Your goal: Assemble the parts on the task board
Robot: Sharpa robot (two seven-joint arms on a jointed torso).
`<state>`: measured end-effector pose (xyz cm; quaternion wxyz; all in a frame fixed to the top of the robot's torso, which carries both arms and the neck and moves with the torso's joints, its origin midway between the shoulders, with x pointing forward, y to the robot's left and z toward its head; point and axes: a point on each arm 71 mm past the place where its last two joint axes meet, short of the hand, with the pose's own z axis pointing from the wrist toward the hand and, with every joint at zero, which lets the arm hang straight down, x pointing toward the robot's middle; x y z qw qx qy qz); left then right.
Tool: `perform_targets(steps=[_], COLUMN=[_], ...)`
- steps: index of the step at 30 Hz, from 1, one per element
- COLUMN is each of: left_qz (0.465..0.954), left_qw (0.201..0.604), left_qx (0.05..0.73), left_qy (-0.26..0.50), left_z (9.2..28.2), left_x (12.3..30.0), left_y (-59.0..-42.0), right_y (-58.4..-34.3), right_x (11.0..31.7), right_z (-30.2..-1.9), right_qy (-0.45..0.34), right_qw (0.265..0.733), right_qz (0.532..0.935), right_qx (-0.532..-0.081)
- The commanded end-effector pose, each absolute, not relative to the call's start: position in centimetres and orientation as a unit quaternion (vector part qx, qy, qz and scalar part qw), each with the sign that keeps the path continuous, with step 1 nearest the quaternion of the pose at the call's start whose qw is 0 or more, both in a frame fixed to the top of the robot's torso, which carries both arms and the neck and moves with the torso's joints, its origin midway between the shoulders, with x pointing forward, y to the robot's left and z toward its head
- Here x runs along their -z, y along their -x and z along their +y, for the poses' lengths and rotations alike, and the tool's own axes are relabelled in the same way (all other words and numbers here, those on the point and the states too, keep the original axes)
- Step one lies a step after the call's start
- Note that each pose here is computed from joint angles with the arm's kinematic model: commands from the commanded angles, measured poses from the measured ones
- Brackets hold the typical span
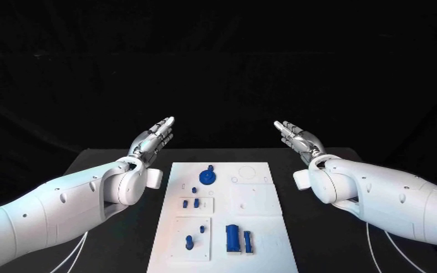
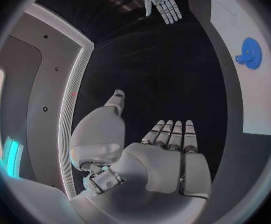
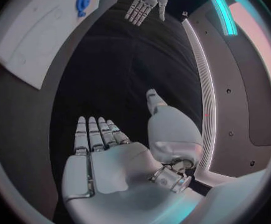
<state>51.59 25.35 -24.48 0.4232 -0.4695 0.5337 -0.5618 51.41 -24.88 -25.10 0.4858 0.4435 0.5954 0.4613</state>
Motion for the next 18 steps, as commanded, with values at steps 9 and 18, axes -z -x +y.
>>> perform_targets(steps=[9,18], left_qz=[0.509,0.502], left_qw=[0.480,0.493], left_qx=[0.518,0.507], left_qy=[0.492,0.498], left_z=[20.9,19.3], left_x=[23.2,22.4], left_y=[-47.9,-46.2], right_y=[-47.2,-46.2], right_x=[23.0,22.4], right_z=[-20.1,-19.2], right_qy=[-0.490,-0.498], right_qw=[0.496,0.493], right_qz=[0.513,0.502], right_qx=[-0.501,-0.507])
